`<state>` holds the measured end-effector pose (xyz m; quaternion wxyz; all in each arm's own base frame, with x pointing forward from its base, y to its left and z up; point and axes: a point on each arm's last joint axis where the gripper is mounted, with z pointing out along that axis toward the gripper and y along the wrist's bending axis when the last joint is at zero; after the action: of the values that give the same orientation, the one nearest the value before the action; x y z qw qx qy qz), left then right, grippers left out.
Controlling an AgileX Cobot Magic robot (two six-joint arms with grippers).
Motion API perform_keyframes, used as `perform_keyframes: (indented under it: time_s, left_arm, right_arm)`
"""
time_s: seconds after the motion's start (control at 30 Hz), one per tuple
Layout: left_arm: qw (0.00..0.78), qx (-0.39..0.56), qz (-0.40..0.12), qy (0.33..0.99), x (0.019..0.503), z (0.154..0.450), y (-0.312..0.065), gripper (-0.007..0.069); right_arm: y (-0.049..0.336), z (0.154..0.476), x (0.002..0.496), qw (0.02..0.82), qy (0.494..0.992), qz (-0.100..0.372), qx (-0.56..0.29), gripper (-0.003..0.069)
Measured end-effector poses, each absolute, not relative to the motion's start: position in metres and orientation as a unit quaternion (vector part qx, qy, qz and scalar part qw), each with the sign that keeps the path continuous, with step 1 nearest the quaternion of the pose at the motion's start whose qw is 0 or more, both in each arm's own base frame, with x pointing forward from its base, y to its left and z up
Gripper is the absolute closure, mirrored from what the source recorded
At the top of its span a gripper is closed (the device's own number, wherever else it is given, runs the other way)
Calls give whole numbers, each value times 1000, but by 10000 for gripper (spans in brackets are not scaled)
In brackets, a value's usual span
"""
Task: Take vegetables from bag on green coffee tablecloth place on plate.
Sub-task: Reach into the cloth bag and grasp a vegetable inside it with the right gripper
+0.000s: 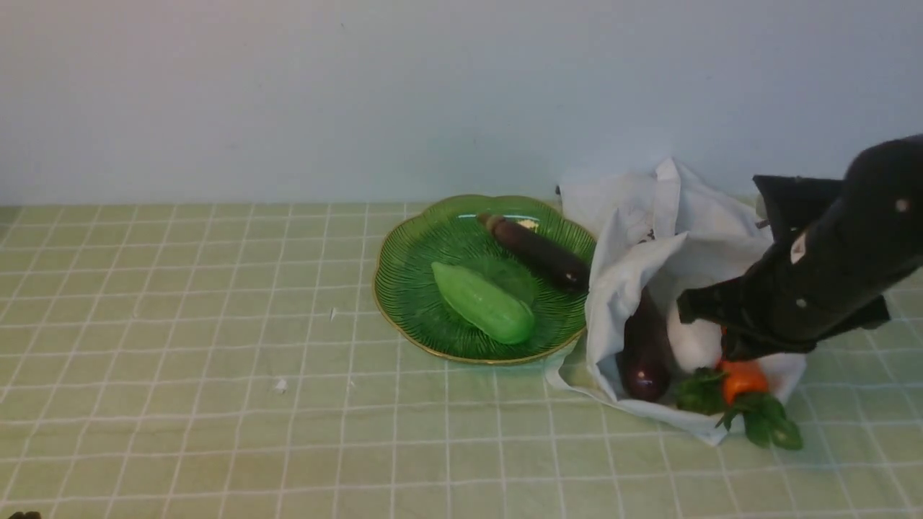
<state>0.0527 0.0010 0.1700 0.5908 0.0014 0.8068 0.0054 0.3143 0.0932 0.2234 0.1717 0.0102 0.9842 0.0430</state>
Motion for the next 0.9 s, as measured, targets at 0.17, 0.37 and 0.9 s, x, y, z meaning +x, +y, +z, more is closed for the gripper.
perform_keyframes:
  time_s: [0.17, 0.37, 0.9]
  left_arm:
    - [591, 1, 5, 807, 53, 170, 1, 630]
    - [591, 1, 5, 807, 53, 170, 1, 630]
    - [591, 1, 5, 807, 53, 170, 1, 630]
  right_arm:
    - [97, 204, 334, 182, 983, 31, 10, 512]
    - [100, 185, 347, 197, 980, 36, 9, 295]
    - [99, 167, 356, 196, 981, 8, -2, 219]
